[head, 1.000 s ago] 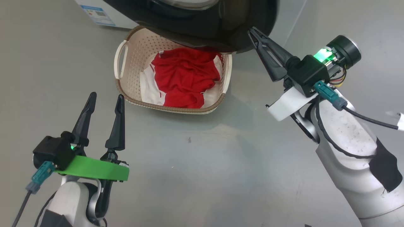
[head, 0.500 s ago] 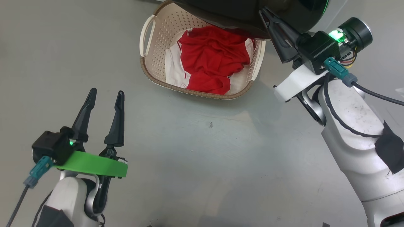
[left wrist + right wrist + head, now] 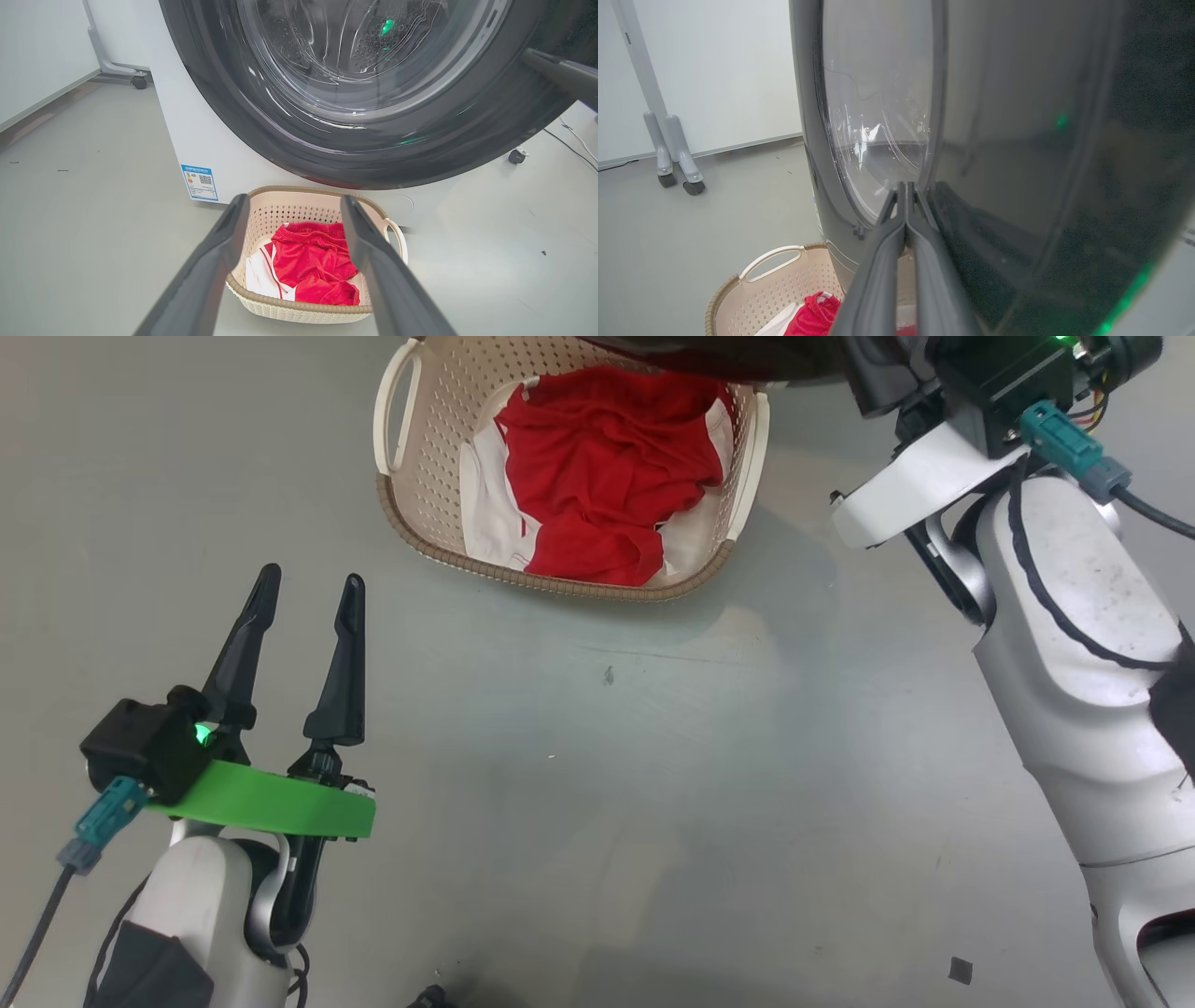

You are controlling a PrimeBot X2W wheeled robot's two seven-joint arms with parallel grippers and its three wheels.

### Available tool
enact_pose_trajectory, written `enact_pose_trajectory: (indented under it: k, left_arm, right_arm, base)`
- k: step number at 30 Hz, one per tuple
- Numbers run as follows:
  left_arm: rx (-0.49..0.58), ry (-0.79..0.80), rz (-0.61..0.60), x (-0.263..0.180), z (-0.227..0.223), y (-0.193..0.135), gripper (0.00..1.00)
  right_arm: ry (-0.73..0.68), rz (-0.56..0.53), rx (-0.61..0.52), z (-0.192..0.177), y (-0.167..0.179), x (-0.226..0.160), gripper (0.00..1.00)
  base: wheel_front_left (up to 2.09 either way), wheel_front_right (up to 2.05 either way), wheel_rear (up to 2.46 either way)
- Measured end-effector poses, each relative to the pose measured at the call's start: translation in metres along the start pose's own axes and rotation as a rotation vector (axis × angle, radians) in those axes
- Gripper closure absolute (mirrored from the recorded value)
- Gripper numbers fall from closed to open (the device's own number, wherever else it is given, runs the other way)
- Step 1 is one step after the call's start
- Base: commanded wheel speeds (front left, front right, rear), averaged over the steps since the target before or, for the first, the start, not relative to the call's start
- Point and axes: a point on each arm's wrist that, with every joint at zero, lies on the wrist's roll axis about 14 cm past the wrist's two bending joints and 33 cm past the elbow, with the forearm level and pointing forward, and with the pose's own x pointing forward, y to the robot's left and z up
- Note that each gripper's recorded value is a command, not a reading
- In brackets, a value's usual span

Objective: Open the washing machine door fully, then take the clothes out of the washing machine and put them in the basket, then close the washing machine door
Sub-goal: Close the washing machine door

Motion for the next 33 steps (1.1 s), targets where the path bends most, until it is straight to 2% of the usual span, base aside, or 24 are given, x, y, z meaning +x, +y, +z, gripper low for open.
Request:
enact_pose_trajectory:
  k: [14, 33]
  left_arm:
    - [-0.009, 0.039, -0.023, 0.022, -0.022, -0.003, 0.0]
    - [-0.033, 0.09, -0.008, 0.027, -0.044, -0.001, 0.0]
  right_arm:
    - [-0.012, -0.075, -0.037, -0.015, -0.054, 0.018, 1.0]
    - [-0.06, -0.1, -0.081, -0.01, -0.085, 0.05, 1.0]
  base:
    - [0.0, 0.0, 0.0]
    - [0.0, 0.0, 0.0]
